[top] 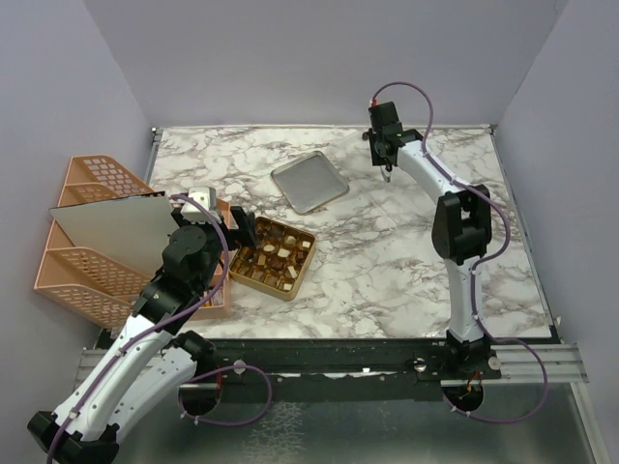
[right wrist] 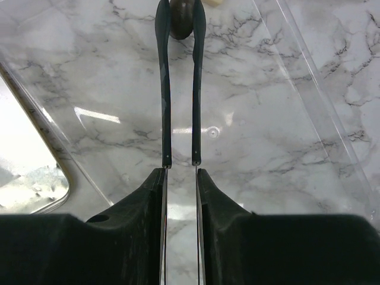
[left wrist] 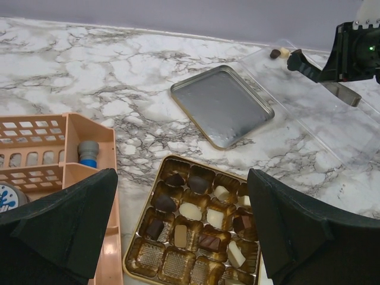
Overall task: Pack the chocolate
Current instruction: Pick up the fake chocolate from the plate.
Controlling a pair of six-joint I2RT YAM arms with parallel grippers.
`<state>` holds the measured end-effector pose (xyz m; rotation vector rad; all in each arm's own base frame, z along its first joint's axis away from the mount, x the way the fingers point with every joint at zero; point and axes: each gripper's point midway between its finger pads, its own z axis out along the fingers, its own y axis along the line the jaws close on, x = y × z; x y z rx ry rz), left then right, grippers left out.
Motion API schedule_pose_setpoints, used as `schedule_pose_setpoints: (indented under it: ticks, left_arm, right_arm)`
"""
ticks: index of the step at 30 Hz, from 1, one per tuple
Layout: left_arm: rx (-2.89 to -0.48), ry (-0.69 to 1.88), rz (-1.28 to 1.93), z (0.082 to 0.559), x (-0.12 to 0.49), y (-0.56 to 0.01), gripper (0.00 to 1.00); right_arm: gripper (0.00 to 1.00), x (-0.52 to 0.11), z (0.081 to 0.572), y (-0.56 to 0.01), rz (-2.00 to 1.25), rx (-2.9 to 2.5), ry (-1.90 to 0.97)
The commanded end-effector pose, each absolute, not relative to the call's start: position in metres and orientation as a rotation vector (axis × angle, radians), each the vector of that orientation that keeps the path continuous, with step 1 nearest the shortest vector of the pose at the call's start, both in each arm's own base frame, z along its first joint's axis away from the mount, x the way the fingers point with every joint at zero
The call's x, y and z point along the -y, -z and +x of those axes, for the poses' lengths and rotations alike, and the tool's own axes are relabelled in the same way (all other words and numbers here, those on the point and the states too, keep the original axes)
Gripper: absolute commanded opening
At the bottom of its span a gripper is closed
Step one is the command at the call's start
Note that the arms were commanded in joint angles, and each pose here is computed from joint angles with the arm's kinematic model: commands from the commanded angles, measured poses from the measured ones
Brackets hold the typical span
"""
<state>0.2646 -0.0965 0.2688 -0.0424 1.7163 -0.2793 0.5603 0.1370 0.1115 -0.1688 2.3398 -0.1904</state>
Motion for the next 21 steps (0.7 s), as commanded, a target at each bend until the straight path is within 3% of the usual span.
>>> schedule_pose_setpoints:
  ticks: [1, 21]
  left_arm:
    - [-1.693, 0.246, -0.063, 0.265, 0.089, -0.271, 0.99]
    - [-1.679, 0.235, -0.079, 0.263, 0.084, -0.275, 0.99]
  right_arm:
    - [0.26, -0.138, 0.555, -0.151, -0.134, -2.274, 0.114]
    - [0.25, -0.151, 0.517, -0.174, -0.159, -2.295, -0.047]
